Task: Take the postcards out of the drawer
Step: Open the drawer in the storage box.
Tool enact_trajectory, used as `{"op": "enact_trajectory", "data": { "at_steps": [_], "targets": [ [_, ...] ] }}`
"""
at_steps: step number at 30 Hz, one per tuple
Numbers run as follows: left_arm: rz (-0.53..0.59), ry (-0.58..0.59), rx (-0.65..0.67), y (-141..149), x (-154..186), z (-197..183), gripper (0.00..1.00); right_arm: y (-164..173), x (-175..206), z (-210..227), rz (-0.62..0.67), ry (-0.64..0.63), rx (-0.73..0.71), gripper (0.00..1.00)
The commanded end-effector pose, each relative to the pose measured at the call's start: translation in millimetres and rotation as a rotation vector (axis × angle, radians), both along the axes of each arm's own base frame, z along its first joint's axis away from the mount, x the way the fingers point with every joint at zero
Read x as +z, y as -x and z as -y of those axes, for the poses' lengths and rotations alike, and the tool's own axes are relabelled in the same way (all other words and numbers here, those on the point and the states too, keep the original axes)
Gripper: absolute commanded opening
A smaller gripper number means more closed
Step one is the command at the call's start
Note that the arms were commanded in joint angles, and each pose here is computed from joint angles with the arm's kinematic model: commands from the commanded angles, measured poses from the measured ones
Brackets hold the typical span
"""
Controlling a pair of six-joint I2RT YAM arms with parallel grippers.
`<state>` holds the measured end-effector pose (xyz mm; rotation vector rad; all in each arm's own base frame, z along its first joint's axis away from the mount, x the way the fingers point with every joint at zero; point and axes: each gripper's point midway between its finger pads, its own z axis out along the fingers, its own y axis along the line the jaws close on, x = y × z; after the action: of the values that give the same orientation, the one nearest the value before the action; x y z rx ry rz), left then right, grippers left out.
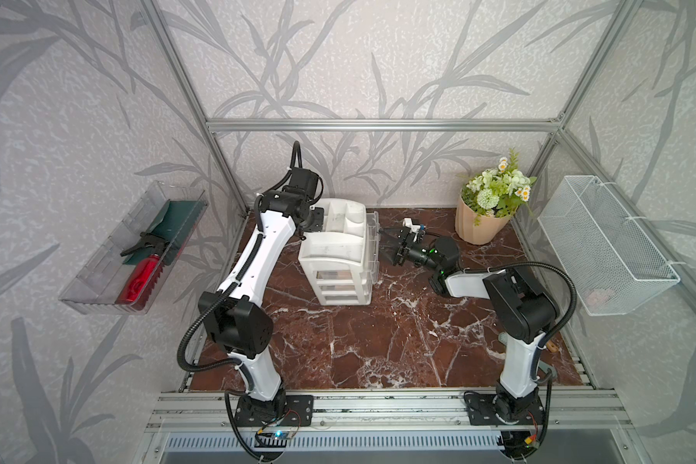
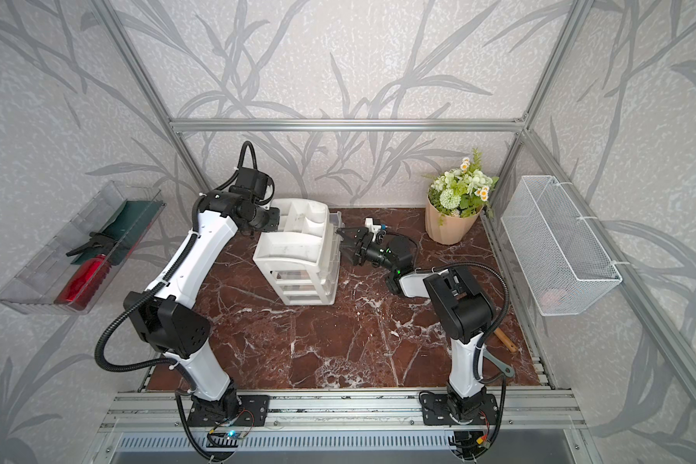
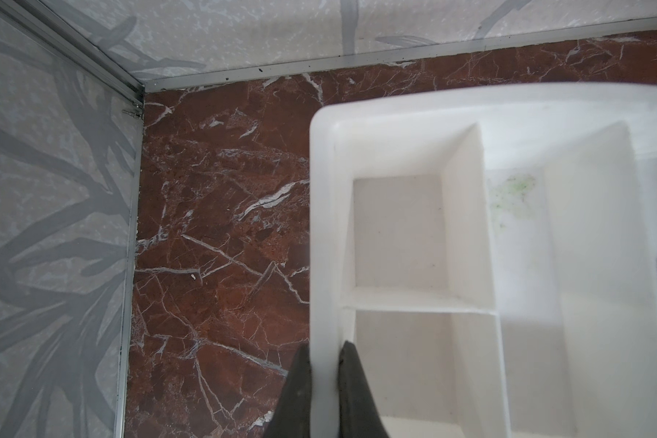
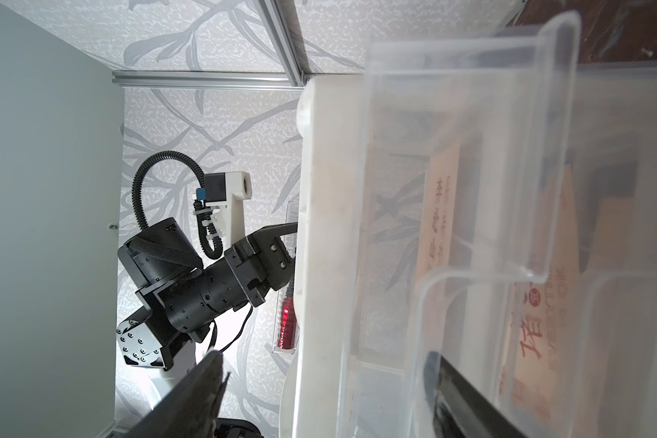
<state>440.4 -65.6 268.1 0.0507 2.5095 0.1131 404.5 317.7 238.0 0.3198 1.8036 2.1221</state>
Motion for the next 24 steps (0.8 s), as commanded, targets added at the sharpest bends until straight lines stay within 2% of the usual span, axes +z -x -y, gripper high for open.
{"op": "enact_trajectory", "data": {
  "at_steps": [1,24],
  "targets": [
    [-0.045,-0.092,0.062,18,-5,-24,0.0,18,61,18,0.2,-0.075,-0.005,0.81],
    [0.036,-0.09,0.064,22,19,-27,0.0,17,46,75,0.163,-0.027,-0.062,0.8]
  ]
}}
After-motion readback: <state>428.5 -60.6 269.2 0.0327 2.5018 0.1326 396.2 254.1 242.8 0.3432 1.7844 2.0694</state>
